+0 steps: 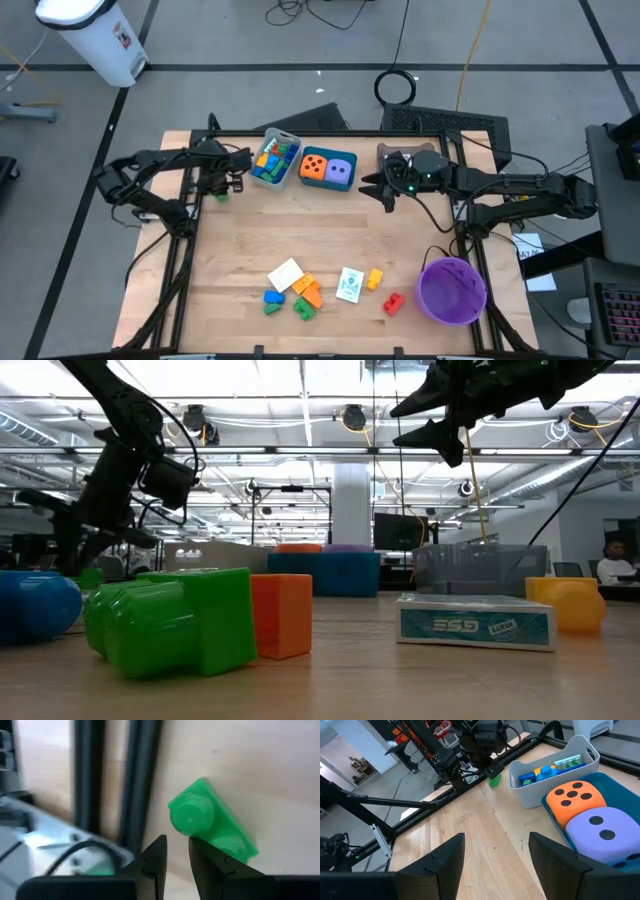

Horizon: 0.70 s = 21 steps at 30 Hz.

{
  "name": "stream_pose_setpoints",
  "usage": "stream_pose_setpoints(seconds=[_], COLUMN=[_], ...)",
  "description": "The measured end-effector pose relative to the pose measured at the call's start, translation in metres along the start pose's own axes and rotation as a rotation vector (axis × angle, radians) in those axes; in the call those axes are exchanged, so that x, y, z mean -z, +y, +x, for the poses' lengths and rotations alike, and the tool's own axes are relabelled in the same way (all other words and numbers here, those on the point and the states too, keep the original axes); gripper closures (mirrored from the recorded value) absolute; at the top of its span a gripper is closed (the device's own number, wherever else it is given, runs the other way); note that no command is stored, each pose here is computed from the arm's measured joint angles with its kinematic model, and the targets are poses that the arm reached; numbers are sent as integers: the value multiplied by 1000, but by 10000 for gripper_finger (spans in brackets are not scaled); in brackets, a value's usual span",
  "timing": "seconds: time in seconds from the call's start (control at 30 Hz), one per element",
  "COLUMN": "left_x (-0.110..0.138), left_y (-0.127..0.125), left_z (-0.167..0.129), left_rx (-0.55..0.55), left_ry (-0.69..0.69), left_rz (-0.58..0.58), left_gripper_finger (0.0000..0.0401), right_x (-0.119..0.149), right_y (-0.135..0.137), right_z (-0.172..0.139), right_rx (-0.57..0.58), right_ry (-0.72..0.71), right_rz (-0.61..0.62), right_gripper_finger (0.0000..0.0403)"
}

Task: Pick & Place Toys
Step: Put the green game piece into the gray bin

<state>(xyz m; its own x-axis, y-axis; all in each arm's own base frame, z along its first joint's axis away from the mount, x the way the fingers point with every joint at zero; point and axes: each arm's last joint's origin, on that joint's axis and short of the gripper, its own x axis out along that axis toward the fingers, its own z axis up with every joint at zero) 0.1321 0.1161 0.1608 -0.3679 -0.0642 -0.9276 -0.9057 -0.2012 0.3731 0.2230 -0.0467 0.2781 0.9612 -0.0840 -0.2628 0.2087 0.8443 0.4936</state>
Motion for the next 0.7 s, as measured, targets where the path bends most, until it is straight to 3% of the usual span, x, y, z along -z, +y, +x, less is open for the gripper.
stream_pose_setpoints(seconds=[0.53,0.7], left_x=[-4,-7], left_y=[-8,-6], left_z=[-9,-25], left_rx=[137,191], left_ry=[-21,-65], left_rz=[136,255], left_gripper_finger=[311,311], right_x=[0,0], right_y=[0,0], right_z=[0,0], right_rx=[0,0], right_ry=[0,0], right_rz=[-15,-16], right_gripper_finger=[190,190])
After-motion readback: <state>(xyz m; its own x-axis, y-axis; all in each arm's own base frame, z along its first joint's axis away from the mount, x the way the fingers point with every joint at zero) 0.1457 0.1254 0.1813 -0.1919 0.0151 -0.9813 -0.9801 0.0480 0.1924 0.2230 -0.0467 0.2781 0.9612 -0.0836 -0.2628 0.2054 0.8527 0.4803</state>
